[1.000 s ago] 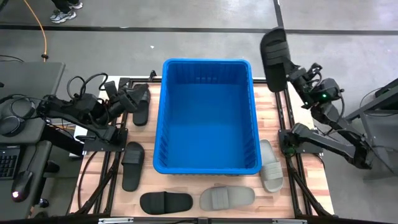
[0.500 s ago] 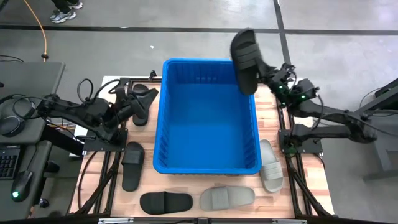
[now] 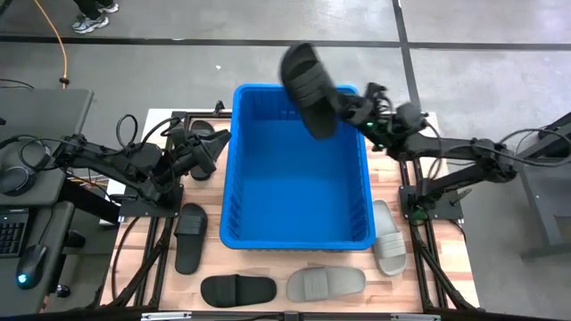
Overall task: Pick and place slides into bin
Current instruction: Put the black slipper into the bin
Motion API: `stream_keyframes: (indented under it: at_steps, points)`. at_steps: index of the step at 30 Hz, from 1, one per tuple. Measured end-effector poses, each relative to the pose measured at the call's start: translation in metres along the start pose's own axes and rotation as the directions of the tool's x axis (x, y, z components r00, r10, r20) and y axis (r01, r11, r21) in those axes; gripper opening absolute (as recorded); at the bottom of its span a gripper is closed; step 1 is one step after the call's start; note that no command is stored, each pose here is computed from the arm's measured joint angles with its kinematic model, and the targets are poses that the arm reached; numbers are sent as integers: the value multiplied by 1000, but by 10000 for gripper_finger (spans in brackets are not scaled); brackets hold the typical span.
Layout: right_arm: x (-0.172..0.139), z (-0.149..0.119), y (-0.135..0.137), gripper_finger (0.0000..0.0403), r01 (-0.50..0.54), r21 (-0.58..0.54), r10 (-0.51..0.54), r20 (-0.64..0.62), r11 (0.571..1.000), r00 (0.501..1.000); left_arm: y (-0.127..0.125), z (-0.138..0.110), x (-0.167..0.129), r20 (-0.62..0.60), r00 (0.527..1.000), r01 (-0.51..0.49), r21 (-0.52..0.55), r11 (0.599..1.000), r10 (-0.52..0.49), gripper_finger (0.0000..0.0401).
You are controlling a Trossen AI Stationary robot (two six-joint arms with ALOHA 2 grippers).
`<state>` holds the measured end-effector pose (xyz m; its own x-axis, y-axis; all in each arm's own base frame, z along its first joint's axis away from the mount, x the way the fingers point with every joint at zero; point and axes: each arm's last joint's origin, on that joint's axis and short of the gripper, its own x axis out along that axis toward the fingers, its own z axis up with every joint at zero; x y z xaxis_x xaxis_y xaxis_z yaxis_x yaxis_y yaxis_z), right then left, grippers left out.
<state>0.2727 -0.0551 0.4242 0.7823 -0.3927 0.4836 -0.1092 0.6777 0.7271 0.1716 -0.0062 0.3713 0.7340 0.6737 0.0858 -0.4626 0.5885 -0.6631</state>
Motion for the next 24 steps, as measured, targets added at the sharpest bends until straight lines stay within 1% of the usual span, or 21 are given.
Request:
stream_keyframes:
  at_steps: [3, 6, 9, 11, 15, 17, 20, 24]
  points:
    - [19, -12, -1, 0, -17, 9, 18, -34, 1000, 999, 0, 0, 0, 0, 1000, 0, -1, 1000, 0, 162]
    - [33, -24, -10, 0, -32, 53, 35, -63, 998, 997, 0, 0, 0, 0, 1000, 5, -25, 1000, -5, 160]
    - [48, -36, -25, 0, -40, 111, 49, -83, 993, 995, -4, 2, 0, -17, 997, 69, -75, 995, -70, 159]
    - [57, -41, -33, 0, -75, 167, 87, -67, 983, 994, -5, 3, 0, -19, 995, 91, -89, 992, -94, 159]
    - [76, -50, -38, 0, -170, 256, 180, -16, 952, 984, -5, 2, 0, -24, 995, 94, -86, 992, -96, 158]
    - [85, -56, -38, 0, -195, 287, 210, -22, 938, 977, -5, 2, 0, -25, 995, 96, -90, 991, -98, 159]
    - [99, -65, -30, 0, -222, 309, 248, -47, 925, 968, -5, 2, 0, -25, 995, 96, -102, 990, -99, 157]
    - [113, -74, -20, 0, -226, 318, 265, -84, 921, 961, -5, 2, 0, -23, 995, 92, -93, 991, -95, 157]
